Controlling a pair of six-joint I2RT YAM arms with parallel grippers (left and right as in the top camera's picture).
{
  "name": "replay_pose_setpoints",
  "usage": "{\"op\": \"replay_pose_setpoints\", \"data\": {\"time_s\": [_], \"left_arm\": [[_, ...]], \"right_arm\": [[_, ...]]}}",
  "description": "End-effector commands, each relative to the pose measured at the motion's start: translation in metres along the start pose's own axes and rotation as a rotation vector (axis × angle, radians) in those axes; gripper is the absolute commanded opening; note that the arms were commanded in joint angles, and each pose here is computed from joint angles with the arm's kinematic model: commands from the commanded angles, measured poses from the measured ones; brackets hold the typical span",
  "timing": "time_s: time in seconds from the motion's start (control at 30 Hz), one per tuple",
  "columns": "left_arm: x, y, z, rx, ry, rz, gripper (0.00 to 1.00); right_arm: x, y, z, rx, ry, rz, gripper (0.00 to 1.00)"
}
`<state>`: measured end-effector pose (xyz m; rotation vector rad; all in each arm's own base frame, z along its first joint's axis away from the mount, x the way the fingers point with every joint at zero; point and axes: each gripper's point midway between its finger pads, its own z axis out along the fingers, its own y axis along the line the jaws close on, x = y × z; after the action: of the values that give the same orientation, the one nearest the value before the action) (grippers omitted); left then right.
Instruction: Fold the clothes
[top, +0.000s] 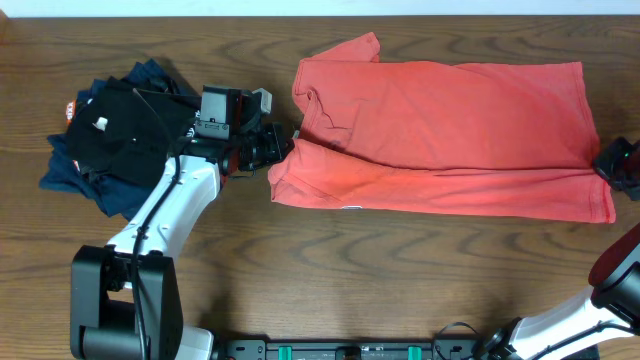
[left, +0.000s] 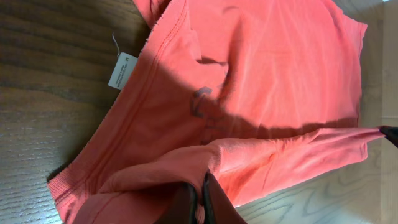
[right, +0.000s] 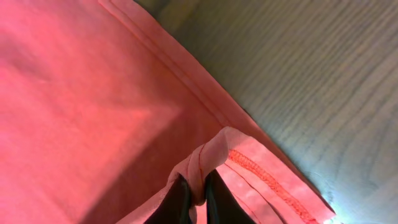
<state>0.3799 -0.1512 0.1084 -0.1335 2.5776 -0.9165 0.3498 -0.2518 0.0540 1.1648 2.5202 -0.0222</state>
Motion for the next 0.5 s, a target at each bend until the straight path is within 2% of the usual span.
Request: {"op": "replay_pose_setpoints", "data": {"time_s": [0.0,0.03,0.17,0.27,0.37,0.47], "left_arm": [[-0.001,0.003,0.003,-0.012,-0.001,-0.002,0.06],[-0.001,0.003,0.003,-0.012,-0.001,-0.002,0.07],[-0.001,0.002,0.003,-0.01,0.0,-0.003,0.51],[0.001,0.0,0.003,-0.001,0.008,-0.003,0.55],[0.005,-0.003,0.005,0.001,0.02,0.007,0.55],[0.015,-0.015,0.011,0.014,0.048,0.081,0.53]], "right_arm": [[0.004,0.007,0.002,-0.027,0.011,-0.013,0.21],[0.004,0.007,0.002,-0.026,0.012,-0.013,0.25],[0.013,0.002,0.002,-0.001,0.048,-0.021,0.27],[0.021,-0.005,0.002,0.035,0.079,-0.02,0.27],[0.033,-0.015,0.001,0.087,0.121,-0.02,0.17],[0.041,-0.024,0.004,0.129,0.137,-0.022,0.15]]}}
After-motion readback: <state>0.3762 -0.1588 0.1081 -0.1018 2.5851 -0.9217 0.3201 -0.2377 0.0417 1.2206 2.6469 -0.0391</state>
